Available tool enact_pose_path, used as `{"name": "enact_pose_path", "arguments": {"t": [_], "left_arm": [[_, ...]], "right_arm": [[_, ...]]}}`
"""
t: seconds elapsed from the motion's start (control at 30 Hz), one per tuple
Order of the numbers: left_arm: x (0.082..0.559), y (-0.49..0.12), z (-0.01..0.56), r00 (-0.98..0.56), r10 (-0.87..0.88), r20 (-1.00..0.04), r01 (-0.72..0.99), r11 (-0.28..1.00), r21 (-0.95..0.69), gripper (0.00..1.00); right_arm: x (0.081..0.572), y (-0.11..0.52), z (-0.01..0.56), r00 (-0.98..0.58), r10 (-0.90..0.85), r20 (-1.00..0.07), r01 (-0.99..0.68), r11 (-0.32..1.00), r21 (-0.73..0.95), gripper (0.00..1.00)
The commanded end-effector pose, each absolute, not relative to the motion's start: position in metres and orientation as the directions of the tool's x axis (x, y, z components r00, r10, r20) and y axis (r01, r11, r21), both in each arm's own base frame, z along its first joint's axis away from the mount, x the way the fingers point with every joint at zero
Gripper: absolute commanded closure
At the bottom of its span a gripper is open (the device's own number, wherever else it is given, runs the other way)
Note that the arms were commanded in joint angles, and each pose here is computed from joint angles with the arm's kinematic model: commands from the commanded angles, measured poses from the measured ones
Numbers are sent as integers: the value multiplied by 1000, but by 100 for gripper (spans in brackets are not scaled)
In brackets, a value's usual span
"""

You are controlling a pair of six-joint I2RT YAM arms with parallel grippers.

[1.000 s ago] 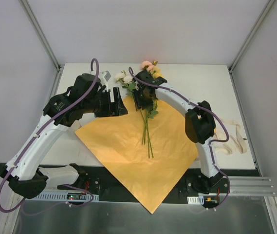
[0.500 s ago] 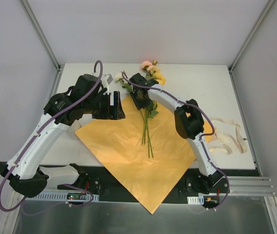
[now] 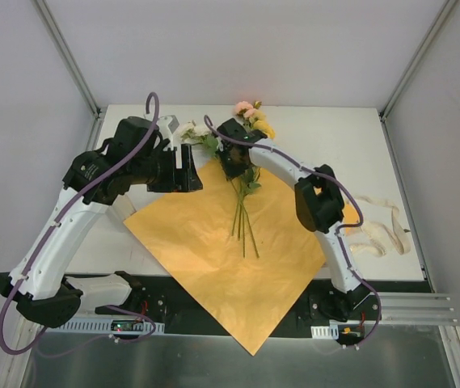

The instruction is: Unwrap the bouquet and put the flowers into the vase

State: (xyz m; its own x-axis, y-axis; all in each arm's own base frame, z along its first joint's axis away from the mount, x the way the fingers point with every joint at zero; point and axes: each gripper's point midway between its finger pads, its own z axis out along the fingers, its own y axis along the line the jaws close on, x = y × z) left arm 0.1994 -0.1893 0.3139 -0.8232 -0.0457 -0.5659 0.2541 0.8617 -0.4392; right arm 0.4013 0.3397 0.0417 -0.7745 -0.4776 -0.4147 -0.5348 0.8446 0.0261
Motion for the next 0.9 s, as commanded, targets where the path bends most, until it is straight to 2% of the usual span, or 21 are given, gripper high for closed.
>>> {"name": "enact_pose_path", "arguments": {"t": [0.0, 0.1, 0.13, 0.23, 0.33, 0.6, 0.87], "left_arm": [[200, -190, 342, -815, -124, -566, 230, 827, -513, 29], [204, -194, 354, -820, -183, -543, 203, 794, -573, 30], [206, -196, 357, -821, -198, -535, 195, 784, -589, 30], [212, -208, 371, -824, -236, -515, 200, 729, -654, 30], [219, -220, 379, -831, -265, -489, 197, 682, -705, 28], [257, -227, 388, -805, -349, -480, 158, 653, -741, 30], [280, -230, 399, -790, -360, -495, 173, 645, -745, 30]], "right_arm": [[410, 357, 200, -735, -133, -665, -501, 766, 402, 100], [401, 361, 242, -736, 11, -677, -516, 638, 572, 100], [399, 368, 263, -697, 37, -717, -575, 569, 588, 100], [384, 367, 285, -642, 68, -764, -650, 481, 589, 100], [371, 366, 299, -629, 78, -773, -688, 406, 601, 100], [310, 360, 345, -588, 60, -806, -771, 259, 582, 100], [255, 355, 366, -543, 33, -839, -814, 225, 535, 100]]}}
